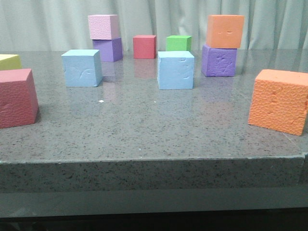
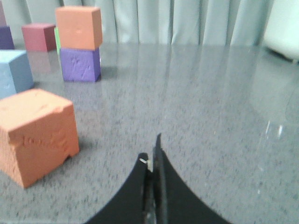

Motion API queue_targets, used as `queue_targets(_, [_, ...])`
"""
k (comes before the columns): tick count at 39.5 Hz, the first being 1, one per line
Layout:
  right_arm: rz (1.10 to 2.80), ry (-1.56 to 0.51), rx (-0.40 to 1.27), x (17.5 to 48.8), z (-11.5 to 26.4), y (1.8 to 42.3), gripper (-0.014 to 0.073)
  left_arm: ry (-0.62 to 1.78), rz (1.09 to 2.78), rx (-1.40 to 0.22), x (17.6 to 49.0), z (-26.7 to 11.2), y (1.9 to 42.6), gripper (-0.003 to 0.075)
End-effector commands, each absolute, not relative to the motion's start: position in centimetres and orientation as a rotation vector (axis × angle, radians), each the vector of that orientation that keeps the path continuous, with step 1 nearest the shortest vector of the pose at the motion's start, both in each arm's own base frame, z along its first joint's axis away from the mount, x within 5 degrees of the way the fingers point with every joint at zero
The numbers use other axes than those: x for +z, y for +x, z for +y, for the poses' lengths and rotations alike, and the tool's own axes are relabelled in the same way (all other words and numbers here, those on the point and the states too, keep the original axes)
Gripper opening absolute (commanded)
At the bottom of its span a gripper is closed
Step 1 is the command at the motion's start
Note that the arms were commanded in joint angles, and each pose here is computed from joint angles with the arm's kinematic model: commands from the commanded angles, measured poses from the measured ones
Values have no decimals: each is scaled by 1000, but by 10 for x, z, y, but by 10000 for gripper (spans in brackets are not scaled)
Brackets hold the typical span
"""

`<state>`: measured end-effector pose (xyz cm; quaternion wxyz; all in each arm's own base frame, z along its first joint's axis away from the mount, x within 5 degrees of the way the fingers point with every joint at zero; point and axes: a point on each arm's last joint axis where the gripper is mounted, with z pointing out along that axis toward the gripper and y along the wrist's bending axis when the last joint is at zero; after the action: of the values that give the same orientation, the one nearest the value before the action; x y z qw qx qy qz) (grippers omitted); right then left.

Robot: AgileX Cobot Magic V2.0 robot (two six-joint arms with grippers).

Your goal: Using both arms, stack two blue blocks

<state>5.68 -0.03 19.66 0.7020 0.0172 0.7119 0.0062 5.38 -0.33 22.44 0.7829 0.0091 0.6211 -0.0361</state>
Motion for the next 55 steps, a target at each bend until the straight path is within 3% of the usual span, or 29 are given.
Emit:
queue_targets(1, [1407,54,-22,214,-3,54,-69,8,1174,-91,238,-3,48,-20])
queue_targets(8, [1345,56,-7,242,-2,48,-68,-74,1139,-159,247,0,46,-20])
queue_targets(14, [1356,40,28,285,1,36,-67,-71,1112,-163,275,0,42,-20])
queue_targets(19, [1394,25,40,328,3,38,-66,-62,1267,-170,307,-2,52,-20])
queue_targets(27, [1626,16,115,373,7,74,-66,-19,1508,-124,355,-6,89,-20])
queue_targets(34, [1735,34,187,383,9,100,-66,-1,1664,-98,377,-8,121,-20])
queue_targets(44, [1741,39,194,383,9,103,-59,-2,1726,-96,373,-9,137,-20])
queue_targets(48, [1745,38,195,383,9,103,35,-2,1724,-96,373,-9,137,-1])
queue_targets(50, [1745,38,195,383,9,103,113,-2,1724,-96,373,-9,137,48])
queue_targets(52, [1745,38,195,383,9,103,218,1,1721,-93,373,-8,137,123])
queue_targets(55, [1746,38,195,383,9,103,395,6,1716,-84,374,-8,137,318])
